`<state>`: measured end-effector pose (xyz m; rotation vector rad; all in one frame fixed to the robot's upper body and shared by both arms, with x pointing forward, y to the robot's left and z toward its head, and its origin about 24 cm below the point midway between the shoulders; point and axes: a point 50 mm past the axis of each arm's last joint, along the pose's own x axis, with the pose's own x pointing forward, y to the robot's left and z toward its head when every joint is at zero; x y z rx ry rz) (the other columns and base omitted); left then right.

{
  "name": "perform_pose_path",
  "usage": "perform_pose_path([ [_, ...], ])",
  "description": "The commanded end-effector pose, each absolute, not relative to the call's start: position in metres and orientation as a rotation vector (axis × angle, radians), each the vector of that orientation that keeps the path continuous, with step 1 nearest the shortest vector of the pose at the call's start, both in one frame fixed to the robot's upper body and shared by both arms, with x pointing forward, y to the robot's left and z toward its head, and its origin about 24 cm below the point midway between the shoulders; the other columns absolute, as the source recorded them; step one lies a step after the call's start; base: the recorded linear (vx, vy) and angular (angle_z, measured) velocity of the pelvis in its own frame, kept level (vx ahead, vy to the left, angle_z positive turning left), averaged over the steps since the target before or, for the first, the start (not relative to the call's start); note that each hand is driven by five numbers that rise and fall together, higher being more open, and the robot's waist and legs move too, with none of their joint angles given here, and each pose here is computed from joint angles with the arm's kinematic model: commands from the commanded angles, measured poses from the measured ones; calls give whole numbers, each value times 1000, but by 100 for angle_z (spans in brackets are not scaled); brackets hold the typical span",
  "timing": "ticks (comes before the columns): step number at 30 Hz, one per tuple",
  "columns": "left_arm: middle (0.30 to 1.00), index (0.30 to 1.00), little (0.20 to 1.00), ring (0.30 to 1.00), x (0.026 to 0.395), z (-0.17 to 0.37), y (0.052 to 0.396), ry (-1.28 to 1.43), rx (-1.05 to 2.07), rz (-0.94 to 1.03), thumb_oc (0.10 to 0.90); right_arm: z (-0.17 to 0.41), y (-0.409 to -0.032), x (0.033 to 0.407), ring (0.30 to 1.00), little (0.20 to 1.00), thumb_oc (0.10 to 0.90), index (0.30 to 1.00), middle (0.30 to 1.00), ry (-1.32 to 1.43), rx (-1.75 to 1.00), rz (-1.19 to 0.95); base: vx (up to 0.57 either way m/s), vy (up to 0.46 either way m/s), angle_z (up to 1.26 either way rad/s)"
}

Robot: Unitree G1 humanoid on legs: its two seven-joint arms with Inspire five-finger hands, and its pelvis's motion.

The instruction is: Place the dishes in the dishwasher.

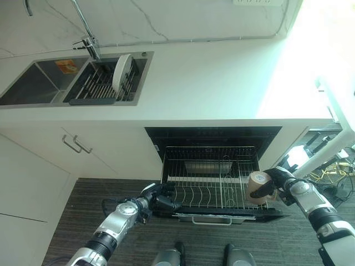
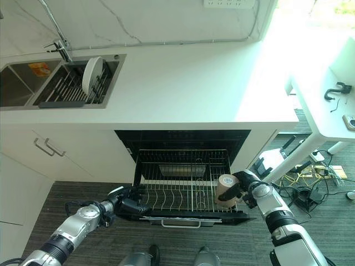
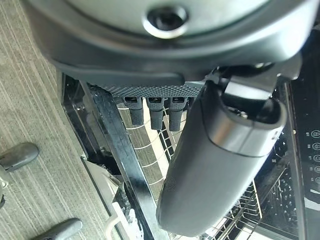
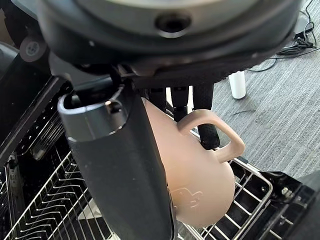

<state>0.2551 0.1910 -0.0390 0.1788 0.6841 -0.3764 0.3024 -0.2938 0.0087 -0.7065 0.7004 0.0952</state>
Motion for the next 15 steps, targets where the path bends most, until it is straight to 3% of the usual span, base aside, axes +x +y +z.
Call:
perform_pose_path([
  [1,900,900,900,900,257,-21,176,560,150,-464,800,47,-304,322,300,300,400,300,300,578,-819,68,42,11,0],
  [15,900,900,900,900,227,-41,167,601,109,-521,800,34,-315,305,300,300,400,300,300,586,-857,50,62,20,3],
])
